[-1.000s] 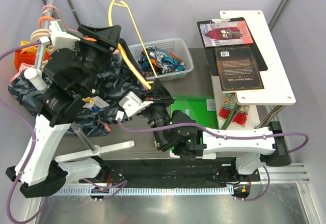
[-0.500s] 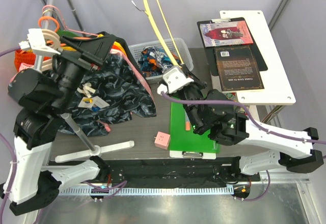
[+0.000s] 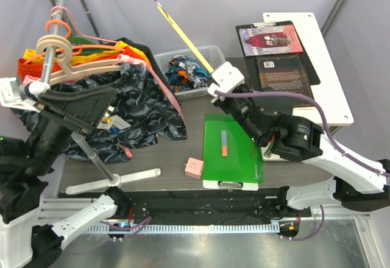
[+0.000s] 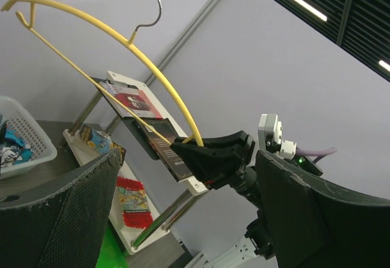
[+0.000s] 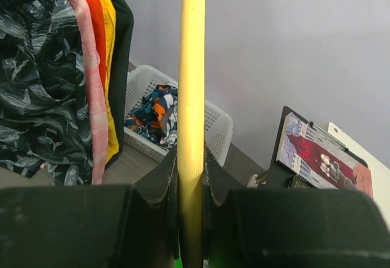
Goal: Remove the shorts from the hanger
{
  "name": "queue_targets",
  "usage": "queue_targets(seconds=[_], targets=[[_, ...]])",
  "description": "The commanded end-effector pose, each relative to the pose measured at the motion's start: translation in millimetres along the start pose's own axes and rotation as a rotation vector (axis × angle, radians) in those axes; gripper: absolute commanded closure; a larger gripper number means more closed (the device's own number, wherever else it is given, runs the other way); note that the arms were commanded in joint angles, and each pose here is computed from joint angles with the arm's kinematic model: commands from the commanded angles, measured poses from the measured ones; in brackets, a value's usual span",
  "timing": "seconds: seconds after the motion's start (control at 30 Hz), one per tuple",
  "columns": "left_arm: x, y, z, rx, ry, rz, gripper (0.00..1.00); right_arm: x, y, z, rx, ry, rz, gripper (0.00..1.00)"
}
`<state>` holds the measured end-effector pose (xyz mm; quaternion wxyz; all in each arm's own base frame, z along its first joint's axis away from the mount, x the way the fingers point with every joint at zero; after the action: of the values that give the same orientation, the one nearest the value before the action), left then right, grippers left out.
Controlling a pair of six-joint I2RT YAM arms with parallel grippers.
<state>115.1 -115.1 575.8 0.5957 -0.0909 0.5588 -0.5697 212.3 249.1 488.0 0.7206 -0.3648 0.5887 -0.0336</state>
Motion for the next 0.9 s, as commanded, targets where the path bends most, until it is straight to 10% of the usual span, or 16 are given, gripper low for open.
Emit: queue_targets(seconds=[0.0, 0.3, 0.87], targets=[[4, 4, -22, -0.003, 0.031, 0.063, 0.09, -1, -21, -28, -0.044, 0.024, 0.134, 0.99], [17, 18, -36, -0.011, 0.073, 0.109, 0.06, 58, -4, -73, -0.13, 0.272, 0.315, 0.99], [56, 46, -69, -0.009, 0.202, 0.109, 0.02, 65, 62, -157, -0.698, 0.228, 0.564, 0.99]])
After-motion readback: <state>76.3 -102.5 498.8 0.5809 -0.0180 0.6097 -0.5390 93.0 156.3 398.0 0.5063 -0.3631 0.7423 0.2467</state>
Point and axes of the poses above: each gripper's point midway between its finger pads, its own z axis out along the fingers, its own y axis along the line the jaws close on, x = y × z, the point moved 2 cm from there along -z, back along the fingers, and after that the axes turned 8 degrees about -z, right-handed, at the moved point
